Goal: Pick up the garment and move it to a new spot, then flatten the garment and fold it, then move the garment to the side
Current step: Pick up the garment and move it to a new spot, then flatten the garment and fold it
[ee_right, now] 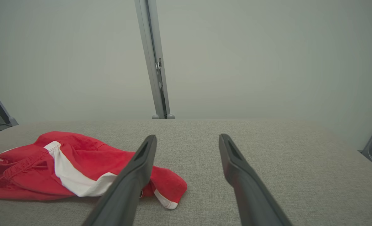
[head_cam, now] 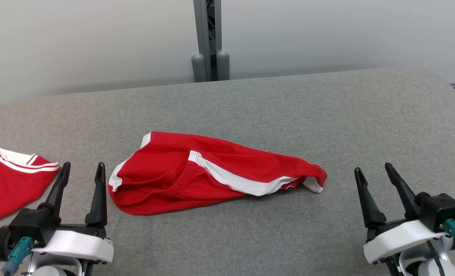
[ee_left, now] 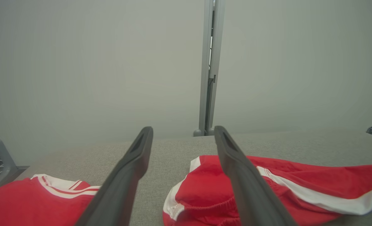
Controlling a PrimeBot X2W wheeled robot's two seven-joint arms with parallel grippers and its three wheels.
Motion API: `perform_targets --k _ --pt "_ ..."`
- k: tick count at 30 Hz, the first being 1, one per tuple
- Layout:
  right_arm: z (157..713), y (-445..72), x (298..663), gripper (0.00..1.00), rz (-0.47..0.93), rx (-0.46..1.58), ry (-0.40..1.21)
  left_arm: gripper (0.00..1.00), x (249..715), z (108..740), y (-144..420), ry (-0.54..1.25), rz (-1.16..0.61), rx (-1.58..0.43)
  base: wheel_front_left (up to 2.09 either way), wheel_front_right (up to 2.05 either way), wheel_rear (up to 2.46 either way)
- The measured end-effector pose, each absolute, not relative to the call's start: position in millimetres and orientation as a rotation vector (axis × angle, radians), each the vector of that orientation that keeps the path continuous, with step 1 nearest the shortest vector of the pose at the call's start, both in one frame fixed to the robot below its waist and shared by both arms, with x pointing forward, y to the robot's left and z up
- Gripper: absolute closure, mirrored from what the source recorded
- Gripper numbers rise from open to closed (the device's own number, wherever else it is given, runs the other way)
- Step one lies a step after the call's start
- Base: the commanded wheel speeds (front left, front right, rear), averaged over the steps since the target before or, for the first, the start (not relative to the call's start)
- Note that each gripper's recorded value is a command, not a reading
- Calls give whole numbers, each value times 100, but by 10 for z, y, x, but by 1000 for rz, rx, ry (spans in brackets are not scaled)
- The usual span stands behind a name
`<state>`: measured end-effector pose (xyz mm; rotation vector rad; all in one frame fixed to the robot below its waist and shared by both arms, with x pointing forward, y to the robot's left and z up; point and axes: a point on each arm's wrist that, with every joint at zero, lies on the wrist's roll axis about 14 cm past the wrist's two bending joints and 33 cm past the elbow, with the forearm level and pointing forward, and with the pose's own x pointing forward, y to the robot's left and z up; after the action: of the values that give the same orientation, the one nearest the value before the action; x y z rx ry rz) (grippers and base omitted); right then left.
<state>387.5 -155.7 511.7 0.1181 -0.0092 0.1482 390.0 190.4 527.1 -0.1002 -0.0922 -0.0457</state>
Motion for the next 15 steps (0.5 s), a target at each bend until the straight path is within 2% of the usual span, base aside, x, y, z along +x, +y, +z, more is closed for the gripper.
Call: perform_targets --k 15 --pt "5026 -1498 3883 0 173 106 30 0 3918 5197 1876 -52 -49 -91 0 0 0"
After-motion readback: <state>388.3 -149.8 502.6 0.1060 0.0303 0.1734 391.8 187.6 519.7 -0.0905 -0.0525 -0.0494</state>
